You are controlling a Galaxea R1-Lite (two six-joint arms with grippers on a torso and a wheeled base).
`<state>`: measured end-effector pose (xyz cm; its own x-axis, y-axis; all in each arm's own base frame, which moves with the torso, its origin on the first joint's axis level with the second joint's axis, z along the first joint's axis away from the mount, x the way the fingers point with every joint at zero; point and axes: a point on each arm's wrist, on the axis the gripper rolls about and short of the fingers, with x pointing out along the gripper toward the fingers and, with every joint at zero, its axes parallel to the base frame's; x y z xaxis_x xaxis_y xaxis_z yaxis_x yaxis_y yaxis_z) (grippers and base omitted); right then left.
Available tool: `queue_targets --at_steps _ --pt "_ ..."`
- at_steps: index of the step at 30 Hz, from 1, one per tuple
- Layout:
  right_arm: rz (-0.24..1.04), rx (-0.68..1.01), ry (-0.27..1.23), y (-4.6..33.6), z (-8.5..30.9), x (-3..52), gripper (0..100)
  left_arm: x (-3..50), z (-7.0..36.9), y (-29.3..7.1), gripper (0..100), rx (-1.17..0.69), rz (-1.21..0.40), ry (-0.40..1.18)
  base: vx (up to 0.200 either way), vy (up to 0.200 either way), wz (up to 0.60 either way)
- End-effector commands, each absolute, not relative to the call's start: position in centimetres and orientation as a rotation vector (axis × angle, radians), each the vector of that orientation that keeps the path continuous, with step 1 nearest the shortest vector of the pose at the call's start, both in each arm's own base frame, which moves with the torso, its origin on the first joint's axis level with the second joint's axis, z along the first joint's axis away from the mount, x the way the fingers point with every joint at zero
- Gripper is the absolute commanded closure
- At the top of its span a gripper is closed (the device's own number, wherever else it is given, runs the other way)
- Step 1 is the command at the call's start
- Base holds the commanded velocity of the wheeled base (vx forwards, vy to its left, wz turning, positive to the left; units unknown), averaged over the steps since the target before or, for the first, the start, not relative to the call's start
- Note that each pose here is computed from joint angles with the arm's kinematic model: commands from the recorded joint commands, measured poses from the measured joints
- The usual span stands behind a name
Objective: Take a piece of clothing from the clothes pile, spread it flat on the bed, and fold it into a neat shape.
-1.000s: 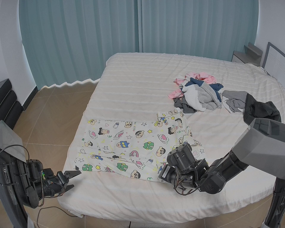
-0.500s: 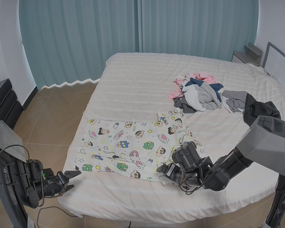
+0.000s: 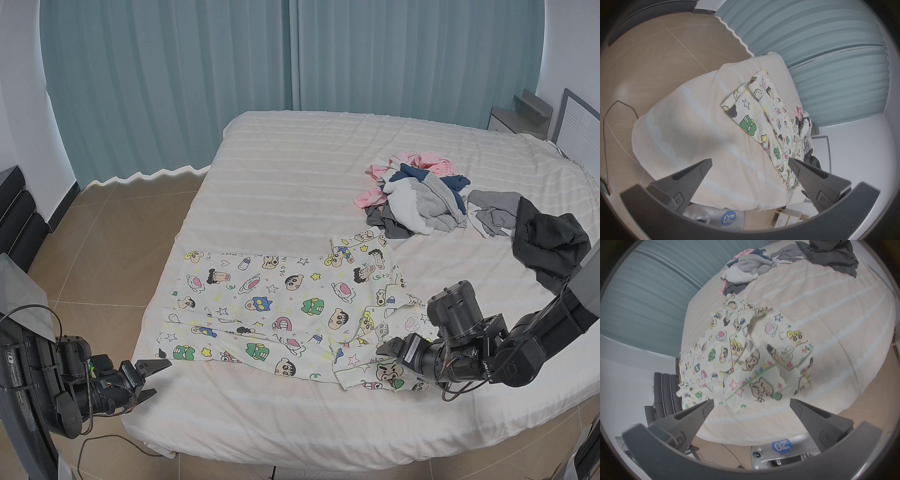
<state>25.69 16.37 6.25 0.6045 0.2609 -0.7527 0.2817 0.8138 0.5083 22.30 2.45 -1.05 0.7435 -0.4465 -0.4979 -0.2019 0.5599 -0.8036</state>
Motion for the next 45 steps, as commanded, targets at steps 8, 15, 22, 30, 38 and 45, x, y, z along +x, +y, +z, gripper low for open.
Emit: queue_targets --at_steps 8,15,22,30,38,45 --pt "0.093 0.570 0.853 14.5 3.3 26.2 0 22.3 -1.1 2.4 0 -0.973 -0.170 0.738 0.000 0.000 0.00" --pt "0.111 0.553 0.848 14.9 1.5 26.8 0 22.3 -1.1 2.4 0 -0.971 -0.171 0.738 0.000 0.000 0.00" --pt "0.107 0.558 0.842 14.7 1.5 26.9 0 22.4 -1.1 2.5 0 -0.971 -0.171 0.737 0.000 0.000 0.00" --pt "0.123 0.570 0.817 14.9 1.6 27.3 0 22.4 -1.1 2.4 0 -0.970 -0.173 0.738 0.000 0.000 0.00" --pt "0.120 0.566 0.828 14.9 0.7 27.3 100 22.4 -1.1 2.4 0 -0.970 -0.171 0.738 0.000 0.000 0.00" --pt "0.117 0.569 0.829 14.5 1.1 26.6 100 22.4 -1.1 2.4 0 -0.970 -0.171 0.738 0.000 0.000 0.00"
